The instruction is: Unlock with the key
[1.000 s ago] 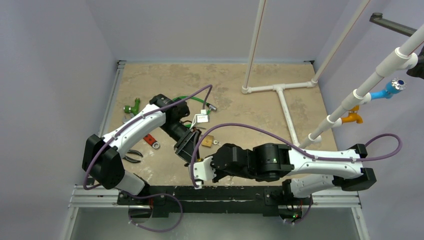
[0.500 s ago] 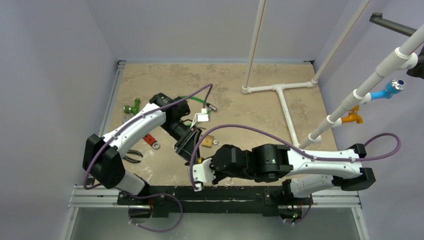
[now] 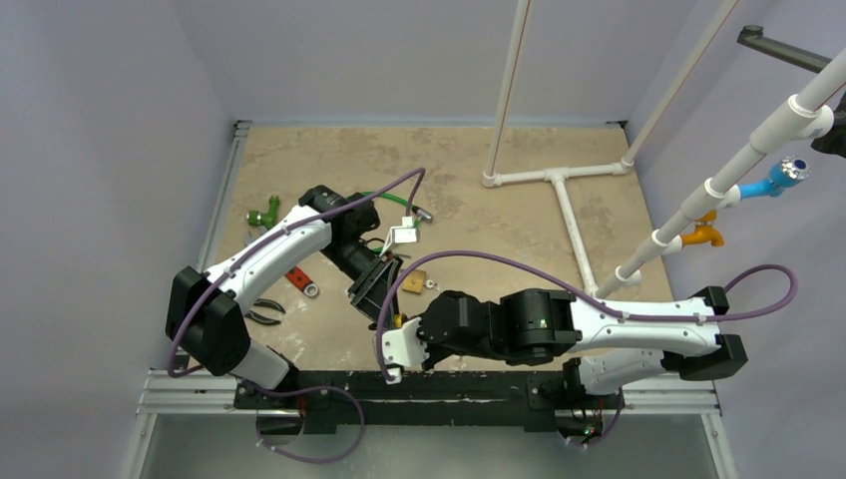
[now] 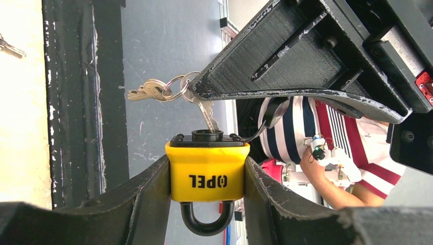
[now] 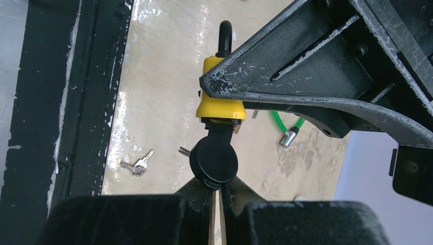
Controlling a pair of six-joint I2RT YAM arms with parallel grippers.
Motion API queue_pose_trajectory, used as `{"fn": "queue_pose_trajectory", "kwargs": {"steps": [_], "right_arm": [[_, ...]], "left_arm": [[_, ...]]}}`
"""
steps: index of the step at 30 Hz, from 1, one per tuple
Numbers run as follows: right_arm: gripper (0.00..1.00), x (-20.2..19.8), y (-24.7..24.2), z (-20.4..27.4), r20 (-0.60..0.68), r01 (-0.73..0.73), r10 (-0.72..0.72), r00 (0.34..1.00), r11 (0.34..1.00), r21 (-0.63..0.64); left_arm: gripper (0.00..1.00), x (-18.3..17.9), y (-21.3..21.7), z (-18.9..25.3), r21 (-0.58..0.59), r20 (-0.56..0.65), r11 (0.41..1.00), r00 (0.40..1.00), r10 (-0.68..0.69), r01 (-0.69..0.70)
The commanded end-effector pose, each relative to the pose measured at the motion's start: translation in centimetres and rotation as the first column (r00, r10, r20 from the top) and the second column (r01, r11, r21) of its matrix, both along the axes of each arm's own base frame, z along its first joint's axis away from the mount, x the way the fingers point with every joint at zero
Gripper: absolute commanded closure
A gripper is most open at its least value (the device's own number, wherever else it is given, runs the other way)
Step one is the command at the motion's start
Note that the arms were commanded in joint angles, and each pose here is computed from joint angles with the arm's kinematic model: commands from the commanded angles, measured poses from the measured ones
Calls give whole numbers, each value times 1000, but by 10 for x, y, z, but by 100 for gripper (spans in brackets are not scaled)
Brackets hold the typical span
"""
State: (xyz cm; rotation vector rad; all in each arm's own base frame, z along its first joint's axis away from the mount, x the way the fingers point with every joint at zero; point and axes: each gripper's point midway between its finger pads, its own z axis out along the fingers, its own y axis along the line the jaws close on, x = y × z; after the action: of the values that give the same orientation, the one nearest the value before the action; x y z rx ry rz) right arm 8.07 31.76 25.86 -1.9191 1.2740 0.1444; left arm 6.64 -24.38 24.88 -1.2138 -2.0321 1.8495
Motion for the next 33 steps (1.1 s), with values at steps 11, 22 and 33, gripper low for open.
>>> {"fn": "queue_pose_trajectory", "kwargs": {"steps": [11, 22, 33], "right_arm": [[100, 1, 18, -4, 27, 10, -11, 1000, 1000, 22], [100, 6, 23, -11, 60, 38, -39, 997, 999, 5], [100, 0, 37, 2, 72, 41, -44, 996, 998, 40]], "left_arm": [[100, -23, 8, 44, 34, -207, 999, 978, 29, -22], [100, -26, 9, 47, 25, -197, 999, 980, 27, -23], [100, -17, 7, 27, 124, -189, 992, 981, 41, -17]]}}
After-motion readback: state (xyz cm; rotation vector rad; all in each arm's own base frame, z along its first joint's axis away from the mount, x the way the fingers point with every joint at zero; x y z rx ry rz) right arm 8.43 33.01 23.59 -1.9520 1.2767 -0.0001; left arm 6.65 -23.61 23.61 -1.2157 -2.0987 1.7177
